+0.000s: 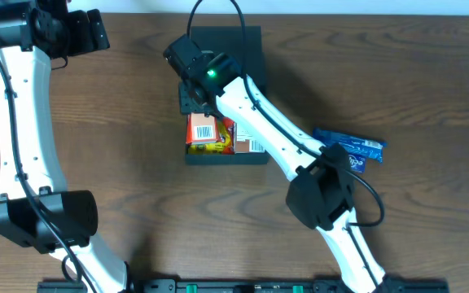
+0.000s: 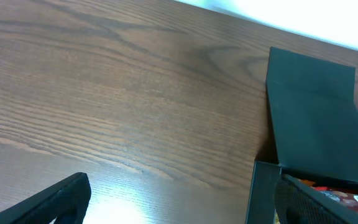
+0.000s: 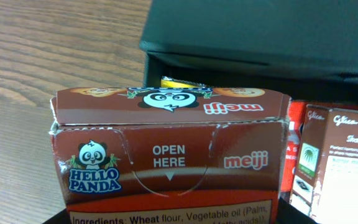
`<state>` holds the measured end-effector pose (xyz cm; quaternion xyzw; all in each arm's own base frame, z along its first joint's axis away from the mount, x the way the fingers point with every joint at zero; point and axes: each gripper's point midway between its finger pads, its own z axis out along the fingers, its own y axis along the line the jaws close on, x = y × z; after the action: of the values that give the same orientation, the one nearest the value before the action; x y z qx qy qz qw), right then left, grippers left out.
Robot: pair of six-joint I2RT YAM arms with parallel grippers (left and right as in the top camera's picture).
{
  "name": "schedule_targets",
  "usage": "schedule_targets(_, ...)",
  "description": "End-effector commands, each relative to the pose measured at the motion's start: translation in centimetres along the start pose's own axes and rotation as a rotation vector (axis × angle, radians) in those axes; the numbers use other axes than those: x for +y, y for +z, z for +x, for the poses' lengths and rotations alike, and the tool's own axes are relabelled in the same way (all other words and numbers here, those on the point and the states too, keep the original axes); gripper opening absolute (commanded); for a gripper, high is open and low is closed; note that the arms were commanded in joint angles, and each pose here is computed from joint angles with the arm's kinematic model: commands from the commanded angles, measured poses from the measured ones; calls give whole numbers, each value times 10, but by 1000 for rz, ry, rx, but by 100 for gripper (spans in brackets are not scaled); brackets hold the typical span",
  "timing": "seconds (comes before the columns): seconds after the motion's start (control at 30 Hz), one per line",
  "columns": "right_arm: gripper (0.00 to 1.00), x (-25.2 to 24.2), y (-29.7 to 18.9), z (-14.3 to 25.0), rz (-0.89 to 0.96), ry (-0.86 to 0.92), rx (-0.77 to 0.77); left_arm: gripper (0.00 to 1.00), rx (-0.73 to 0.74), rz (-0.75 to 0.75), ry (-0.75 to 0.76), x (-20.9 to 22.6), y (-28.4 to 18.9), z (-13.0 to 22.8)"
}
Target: Pack container
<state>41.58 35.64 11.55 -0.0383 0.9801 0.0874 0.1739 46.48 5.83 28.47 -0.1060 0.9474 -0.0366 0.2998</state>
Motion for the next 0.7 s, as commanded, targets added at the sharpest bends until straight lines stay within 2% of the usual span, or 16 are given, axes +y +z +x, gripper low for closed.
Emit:
schedule_targets(0.0,47,-7,8,1,31,45,3,95,14,-9,-1,3,5,2)
schedule_targets(0.33,45,-12,30,14,57,63,60,95,14,-10,-1,3,5,2)
schedule_targets(0.5,49,-11,31,14,55,62,58,95,13,-10,-1,3,5,2)
schedule_targets(0.53,52,-11,31,14,56,62,59,95,13,-9,0,3,5,2)
schedule_targets(0.67,83,-9,30,15,45,61,65,95,13,-9,0,3,5,2)
